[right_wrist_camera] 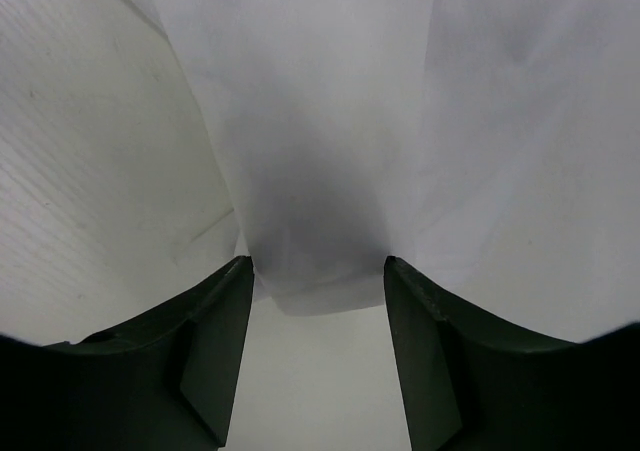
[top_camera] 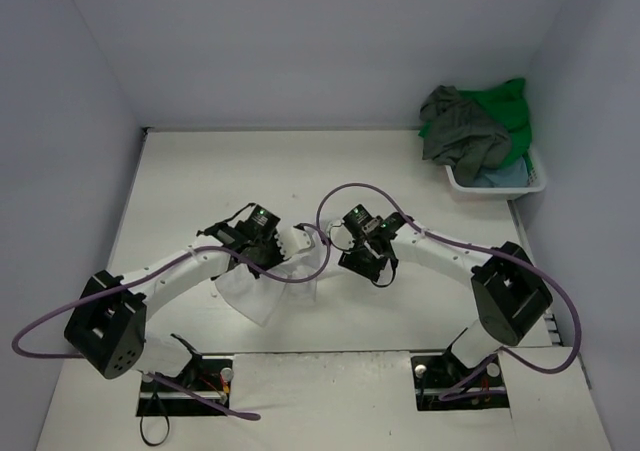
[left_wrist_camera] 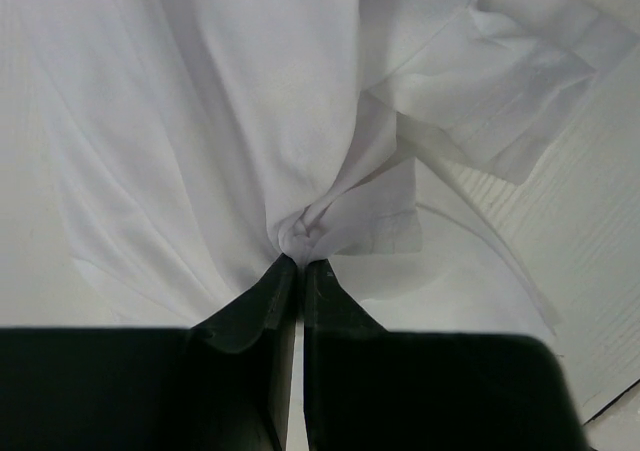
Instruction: Fold and stack the t-shirts
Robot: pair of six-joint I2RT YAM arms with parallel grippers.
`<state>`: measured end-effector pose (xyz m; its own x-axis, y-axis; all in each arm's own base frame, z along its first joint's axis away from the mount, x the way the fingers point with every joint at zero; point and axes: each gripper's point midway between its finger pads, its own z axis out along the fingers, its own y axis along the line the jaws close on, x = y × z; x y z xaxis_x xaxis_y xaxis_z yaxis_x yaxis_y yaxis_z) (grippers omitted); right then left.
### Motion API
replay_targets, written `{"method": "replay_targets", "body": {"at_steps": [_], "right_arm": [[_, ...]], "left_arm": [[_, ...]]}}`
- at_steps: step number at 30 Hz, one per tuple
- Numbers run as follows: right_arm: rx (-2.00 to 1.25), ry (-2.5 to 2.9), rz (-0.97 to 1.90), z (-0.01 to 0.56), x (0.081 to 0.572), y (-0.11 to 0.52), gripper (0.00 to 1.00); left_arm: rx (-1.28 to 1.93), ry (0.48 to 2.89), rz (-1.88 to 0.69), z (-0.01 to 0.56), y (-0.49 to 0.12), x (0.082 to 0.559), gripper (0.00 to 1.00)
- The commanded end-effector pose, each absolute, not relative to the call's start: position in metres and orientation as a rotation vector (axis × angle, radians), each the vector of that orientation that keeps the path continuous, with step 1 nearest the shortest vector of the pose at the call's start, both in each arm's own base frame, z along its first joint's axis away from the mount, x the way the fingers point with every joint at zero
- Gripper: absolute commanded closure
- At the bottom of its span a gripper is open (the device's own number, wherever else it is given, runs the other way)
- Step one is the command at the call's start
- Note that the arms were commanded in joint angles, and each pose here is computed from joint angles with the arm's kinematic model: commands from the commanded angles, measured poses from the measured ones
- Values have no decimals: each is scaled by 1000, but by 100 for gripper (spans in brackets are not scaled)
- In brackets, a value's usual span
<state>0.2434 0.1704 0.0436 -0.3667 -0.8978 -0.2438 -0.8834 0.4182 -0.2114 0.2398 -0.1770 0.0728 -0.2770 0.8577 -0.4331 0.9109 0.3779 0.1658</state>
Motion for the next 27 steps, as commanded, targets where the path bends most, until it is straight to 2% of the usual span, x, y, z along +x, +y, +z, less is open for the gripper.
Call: {"method": "replay_targets", "body": {"at_steps": [1, 5, 6, 7, 11, 15, 18, 21, 22, 27], "right_arm": [[-1590, 2373, -111, 35, 241, 162, 49], [-1608, 2384, -89, 30, 239, 164, 53], [-1614, 2384, -90, 29, 238, 164, 53], [-1618, 2385, -91, 29, 237, 164, 56], [-1633, 2395, -94, 24, 236, 163, 64], [-1635, 2404, -95, 22, 235, 163, 72], [-1629, 2399, -93, 24, 236, 165, 85], [-1632, 2397, -93, 24, 237, 165, 91], [-1634, 2396, -93, 24, 237, 166, 98], [-1616, 2375, -48, 31, 243, 177, 100]], "left_arm": [[1468, 2149, -173, 86, -179, 247, 100], [1455, 2161, -190, 85, -180, 243, 99], [1453, 2169, -191, 83, -179, 242, 93], [1450, 2163, -191, 84, -179, 242, 78], [1434, 2158, -184, 86, -177, 241, 51], [1425, 2158, -175, 88, -173, 238, 43], [1419, 2159, -171, 91, -170, 236, 41], [1418, 2169, -181, 92, -167, 230, 41], [1423, 2171, -187, 92, -167, 228, 41], [1422, 2179, -216, 96, -163, 216, 40]]}}
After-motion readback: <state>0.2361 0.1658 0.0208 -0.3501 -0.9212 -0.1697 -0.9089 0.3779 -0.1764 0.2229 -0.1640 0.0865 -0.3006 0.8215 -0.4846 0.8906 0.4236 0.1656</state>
